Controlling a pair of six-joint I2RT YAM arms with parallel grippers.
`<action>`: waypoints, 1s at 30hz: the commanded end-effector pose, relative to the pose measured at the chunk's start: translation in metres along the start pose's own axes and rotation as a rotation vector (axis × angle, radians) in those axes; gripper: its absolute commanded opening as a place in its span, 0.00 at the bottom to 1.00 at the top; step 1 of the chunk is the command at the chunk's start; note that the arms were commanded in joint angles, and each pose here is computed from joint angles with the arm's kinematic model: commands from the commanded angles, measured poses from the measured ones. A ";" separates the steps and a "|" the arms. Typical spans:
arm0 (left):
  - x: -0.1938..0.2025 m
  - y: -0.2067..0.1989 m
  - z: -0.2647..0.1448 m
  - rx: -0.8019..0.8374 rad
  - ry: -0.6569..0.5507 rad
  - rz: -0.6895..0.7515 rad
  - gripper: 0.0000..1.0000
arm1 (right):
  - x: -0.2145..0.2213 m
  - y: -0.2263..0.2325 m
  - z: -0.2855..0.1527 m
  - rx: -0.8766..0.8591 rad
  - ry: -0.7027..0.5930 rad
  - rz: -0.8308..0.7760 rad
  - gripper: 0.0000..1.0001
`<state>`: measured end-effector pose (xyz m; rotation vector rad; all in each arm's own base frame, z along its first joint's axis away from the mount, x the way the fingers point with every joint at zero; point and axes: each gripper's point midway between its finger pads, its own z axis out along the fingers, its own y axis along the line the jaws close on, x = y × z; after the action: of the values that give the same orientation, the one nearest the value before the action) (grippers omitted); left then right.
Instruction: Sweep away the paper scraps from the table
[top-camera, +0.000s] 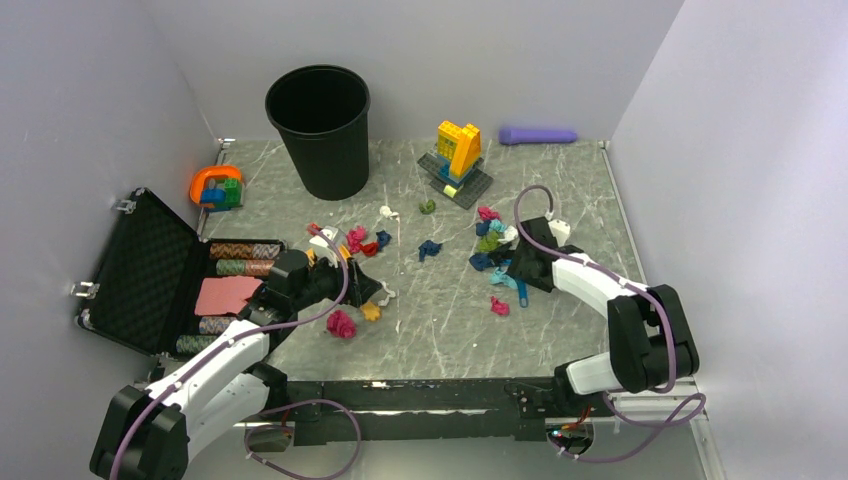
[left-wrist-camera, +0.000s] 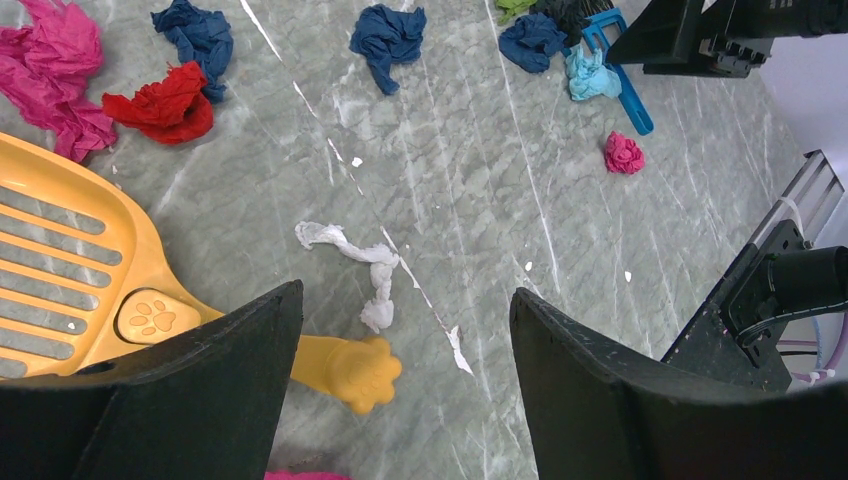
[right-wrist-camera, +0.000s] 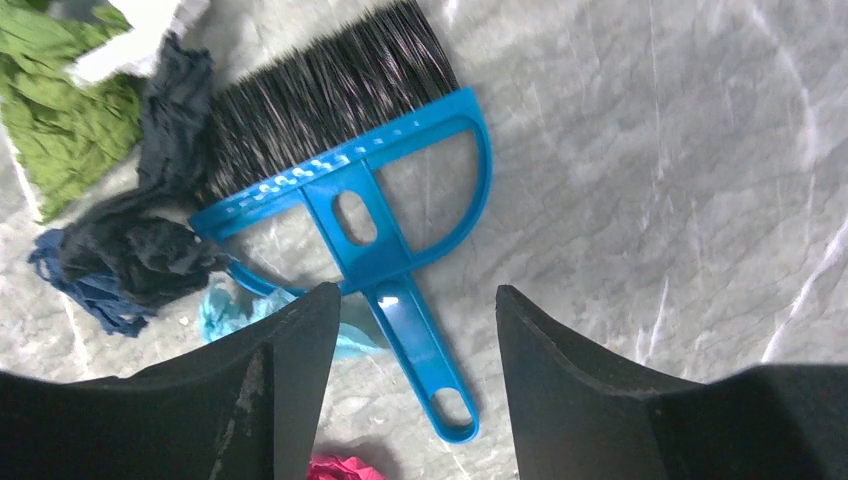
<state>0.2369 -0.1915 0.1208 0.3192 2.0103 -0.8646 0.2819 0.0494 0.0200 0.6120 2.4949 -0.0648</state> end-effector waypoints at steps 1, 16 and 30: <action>-0.012 -0.005 0.000 0.014 -0.032 0.026 0.80 | -0.033 0.010 -0.005 0.005 -0.077 -0.061 0.62; -0.011 -0.002 0.003 0.004 -0.022 0.025 0.80 | -0.035 0.038 0.023 -0.058 -0.007 -0.190 0.54; -0.010 -0.002 0.003 0.003 -0.019 0.026 0.81 | -0.024 0.029 0.032 -0.018 0.034 -0.185 0.21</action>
<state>0.2375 -0.1909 0.1161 0.3178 2.0265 -0.8571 0.3500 0.0681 0.0135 0.3806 2.5220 -0.0683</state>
